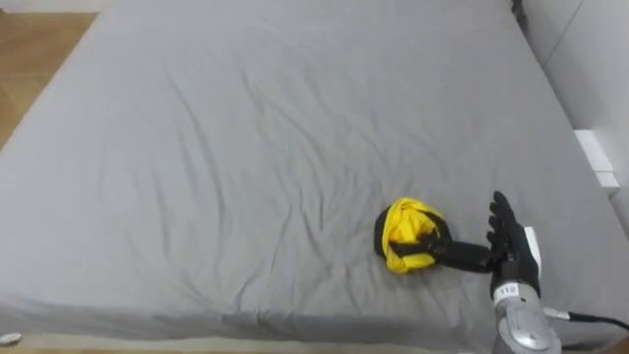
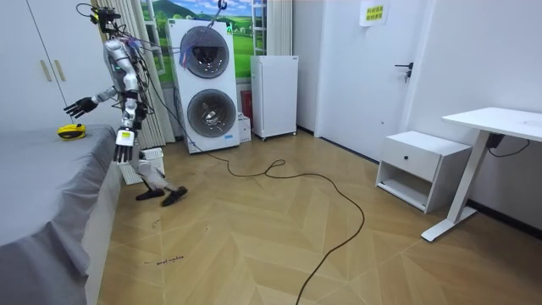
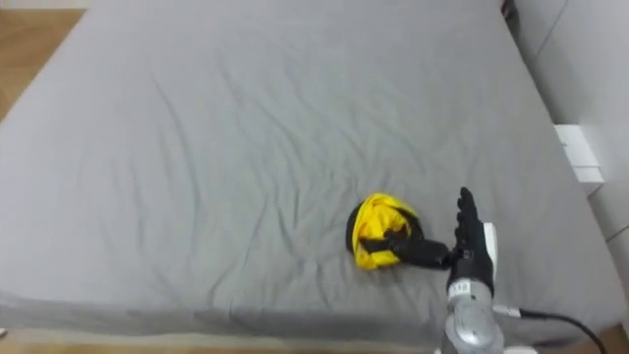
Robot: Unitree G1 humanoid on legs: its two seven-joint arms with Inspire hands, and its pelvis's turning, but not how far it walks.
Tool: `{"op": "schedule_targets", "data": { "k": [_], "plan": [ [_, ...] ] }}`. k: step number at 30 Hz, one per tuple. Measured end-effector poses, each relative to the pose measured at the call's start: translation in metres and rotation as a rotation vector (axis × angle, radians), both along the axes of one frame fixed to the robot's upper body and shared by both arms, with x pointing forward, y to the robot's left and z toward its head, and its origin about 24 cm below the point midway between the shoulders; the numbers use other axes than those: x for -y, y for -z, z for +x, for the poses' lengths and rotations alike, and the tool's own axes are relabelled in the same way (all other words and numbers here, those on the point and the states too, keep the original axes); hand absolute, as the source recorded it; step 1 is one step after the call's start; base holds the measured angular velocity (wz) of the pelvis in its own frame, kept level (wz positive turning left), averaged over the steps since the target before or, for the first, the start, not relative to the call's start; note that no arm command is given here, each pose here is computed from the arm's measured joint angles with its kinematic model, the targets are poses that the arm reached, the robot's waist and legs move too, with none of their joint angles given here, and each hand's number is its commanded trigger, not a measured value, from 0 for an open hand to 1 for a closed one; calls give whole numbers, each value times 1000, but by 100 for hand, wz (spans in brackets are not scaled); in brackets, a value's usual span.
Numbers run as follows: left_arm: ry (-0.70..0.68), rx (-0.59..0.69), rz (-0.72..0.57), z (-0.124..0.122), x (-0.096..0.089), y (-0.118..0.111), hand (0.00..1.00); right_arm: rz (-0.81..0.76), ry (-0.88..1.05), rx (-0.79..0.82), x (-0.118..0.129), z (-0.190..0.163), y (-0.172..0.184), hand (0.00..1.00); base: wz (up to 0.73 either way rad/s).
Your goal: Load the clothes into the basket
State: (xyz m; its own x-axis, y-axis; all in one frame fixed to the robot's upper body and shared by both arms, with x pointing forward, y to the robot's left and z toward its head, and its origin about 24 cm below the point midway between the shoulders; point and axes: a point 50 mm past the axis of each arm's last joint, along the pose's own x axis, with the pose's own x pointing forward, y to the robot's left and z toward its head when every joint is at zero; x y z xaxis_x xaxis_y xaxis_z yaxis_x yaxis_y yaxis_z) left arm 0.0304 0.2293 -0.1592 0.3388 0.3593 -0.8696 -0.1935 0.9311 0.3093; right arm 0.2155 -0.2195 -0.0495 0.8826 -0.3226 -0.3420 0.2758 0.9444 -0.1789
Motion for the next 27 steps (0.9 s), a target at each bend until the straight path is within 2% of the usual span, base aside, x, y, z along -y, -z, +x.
{"op": "schedule_targets", "data": {
  "k": [3, 5, 7, 10, 15, 20, 27],
  "plan": [
    [-10, -11, 15, -5, -1, 0, 0, -10, -1, 25, -1, 3, -5, 0, -43],
    [-30, -65, 31, -23, -3, 1, 0, -16, -19, 5, -4, -1, -1, 0, -66],
    [-47, -104, 39, -31, -5, 2, 0, -14, -29, 1, -7, -2, 0, 0, -35],
    [-46, -135, 35, -33, -4, 4, 0, -27, -15, 8, -8, -1, -2, 0, -7],
    [-34, -83, 39, -5, -7, 3, 0, -57, -30, -16, -11, -2, 3, 0, 24],
    [-29, -37, 34, 15, -5, 2, 0, -62, -64, -180, -17, -14, 32, 0, 19],
    [-27, -40, 30, 18, -4, 2, 0, -65, -140, -272, -24, -21, 44, 0, 9]
  ]
}}
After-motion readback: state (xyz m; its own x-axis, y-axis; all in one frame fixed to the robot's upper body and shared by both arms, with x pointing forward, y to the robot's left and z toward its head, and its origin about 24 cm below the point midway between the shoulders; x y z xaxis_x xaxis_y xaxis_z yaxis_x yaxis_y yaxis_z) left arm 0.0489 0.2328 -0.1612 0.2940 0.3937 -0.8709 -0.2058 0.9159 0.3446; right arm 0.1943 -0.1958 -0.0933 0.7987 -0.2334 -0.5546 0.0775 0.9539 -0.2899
